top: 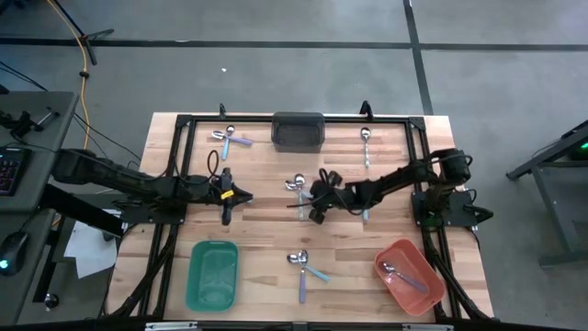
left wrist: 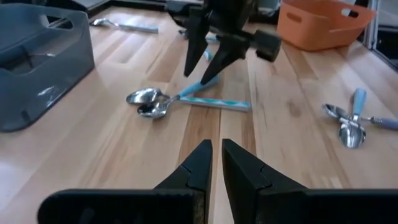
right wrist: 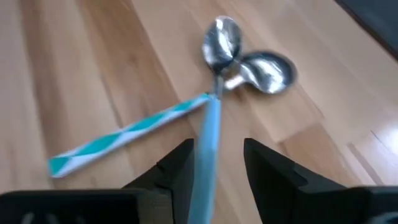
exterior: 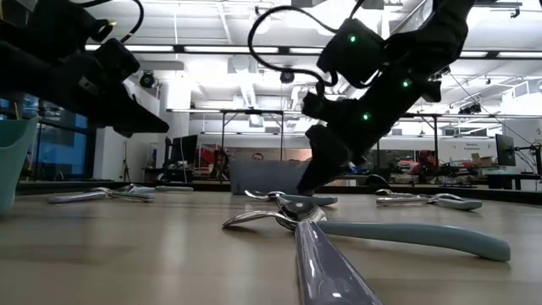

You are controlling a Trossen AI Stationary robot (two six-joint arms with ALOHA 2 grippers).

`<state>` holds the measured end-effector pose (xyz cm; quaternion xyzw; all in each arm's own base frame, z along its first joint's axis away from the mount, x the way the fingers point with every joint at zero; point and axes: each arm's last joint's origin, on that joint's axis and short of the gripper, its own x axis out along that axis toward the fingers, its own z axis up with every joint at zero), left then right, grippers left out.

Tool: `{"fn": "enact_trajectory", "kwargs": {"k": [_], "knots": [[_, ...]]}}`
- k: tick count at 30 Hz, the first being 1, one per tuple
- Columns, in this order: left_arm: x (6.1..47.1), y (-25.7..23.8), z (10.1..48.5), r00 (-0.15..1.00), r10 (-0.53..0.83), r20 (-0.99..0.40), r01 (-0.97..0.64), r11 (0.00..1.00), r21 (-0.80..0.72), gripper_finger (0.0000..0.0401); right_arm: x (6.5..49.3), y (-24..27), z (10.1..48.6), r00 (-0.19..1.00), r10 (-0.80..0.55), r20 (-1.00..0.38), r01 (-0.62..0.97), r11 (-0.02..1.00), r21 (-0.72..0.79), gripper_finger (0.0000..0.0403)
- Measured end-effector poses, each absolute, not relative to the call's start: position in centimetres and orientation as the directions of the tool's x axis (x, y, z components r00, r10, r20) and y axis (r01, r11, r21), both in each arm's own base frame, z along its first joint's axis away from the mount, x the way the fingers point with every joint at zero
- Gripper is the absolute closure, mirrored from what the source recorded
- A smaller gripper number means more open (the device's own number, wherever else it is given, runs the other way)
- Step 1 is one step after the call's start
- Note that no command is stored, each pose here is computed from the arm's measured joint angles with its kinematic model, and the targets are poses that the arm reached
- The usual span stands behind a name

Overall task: Sort silverware by color (type)
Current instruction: Put the blue spoon into the black bin

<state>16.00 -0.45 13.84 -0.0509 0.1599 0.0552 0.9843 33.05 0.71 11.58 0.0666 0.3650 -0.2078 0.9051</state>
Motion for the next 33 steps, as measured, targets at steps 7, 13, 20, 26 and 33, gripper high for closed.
{"fn": "enact_trajectory", "kwargs": {"k": [7, 13, 20, 26, 33], "knots": [[16.2, -0.5, 13.7, 0.942, 0.096, -0.320, -0.132, 0.987, -0.092, 0.0371, 33.1, 0.0, 11.4, 0.640, -0.285, -0.714, 0.412, 0.911, 0.006, 0.0294], [16.3, -0.4, 13.5, 0.937, 0.124, -0.325, -0.167, 0.980, -0.109, 0.0371, 33.0, 0.0, 11.3, 0.637, -0.280, -0.718, 0.378, 0.925, -0.025, 0.0300], [16.4, -0.4, 13.2, 0.931, 0.127, -0.343, -0.177, 0.977, -0.117, 0.0371, 32.9, -0.4, 11.2, 0.621, -0.292, -0.727, 0.350, 0.934, -0.076, 0.0278], [16.4, -0.4, 13.2, 0.931, 0.127, -0.342, -0.177, 0.977, -0.117, 0.0371, 32.7, -1.1, 11.0, 0.607, -0.254, -0.753, 0.324, 0.944, -0.057, 0.0301], [16.4, -0.4, 13.2, 0.931, 0.127, -0.342, -0.176, 0.977, -0.116, 0.0371, 32.7, -1.8, 11.1, 0.613, -0.191, -0.767, 0.279, 0.960, -0.016, 0.0359]]}}
